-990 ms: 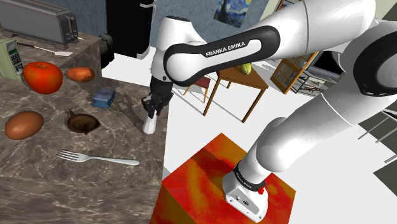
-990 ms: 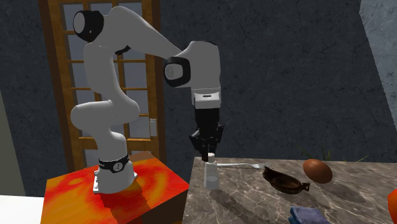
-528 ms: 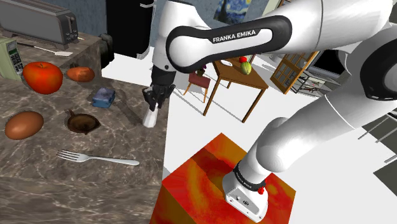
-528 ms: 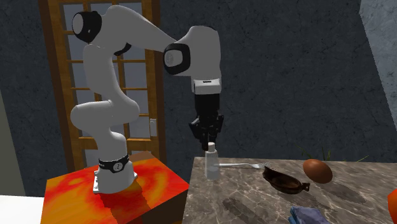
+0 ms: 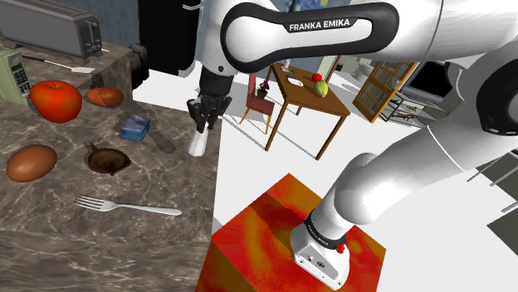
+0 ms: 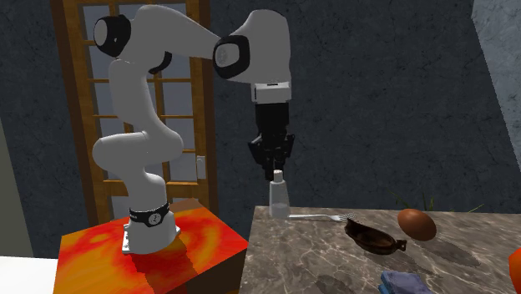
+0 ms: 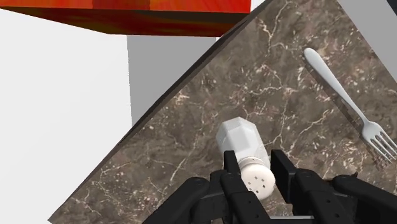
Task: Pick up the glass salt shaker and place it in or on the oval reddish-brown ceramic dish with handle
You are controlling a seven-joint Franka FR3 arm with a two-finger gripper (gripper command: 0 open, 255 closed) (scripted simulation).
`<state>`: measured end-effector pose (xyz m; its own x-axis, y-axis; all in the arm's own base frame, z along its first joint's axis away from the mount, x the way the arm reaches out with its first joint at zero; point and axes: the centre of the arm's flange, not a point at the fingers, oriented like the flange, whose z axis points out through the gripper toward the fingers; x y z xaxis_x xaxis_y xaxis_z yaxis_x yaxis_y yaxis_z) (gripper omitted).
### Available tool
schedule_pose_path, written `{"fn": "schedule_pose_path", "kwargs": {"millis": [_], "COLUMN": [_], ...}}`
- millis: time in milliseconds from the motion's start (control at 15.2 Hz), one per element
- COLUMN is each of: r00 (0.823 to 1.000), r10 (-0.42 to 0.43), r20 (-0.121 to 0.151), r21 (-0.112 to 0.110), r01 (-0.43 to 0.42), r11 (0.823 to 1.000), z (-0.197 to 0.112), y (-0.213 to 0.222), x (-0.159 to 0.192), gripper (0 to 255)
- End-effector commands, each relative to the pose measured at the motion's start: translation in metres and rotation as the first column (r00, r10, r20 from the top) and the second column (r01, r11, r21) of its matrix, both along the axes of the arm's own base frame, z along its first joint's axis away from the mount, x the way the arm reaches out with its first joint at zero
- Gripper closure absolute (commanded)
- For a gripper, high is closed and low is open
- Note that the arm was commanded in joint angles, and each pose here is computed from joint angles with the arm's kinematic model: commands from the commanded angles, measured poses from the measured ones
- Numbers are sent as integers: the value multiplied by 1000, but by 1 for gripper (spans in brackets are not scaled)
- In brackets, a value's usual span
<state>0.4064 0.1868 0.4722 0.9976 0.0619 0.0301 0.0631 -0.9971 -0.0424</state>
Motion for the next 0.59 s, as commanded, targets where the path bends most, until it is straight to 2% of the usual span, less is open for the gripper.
{"fn": "schedule_pose_path", "kwargs": {"millis": [0,264,528], "r00": [1000,1000,1000], "r10": [0,0,0], "r20": [0,0,0], "r21": [0,0,0], "r01": [0,0,0], "r11": [1000,1000,1000], "z": [10,27,38], "y": [0,0,41], "x": [0,0,31], "gripper": [255,255,255]}}
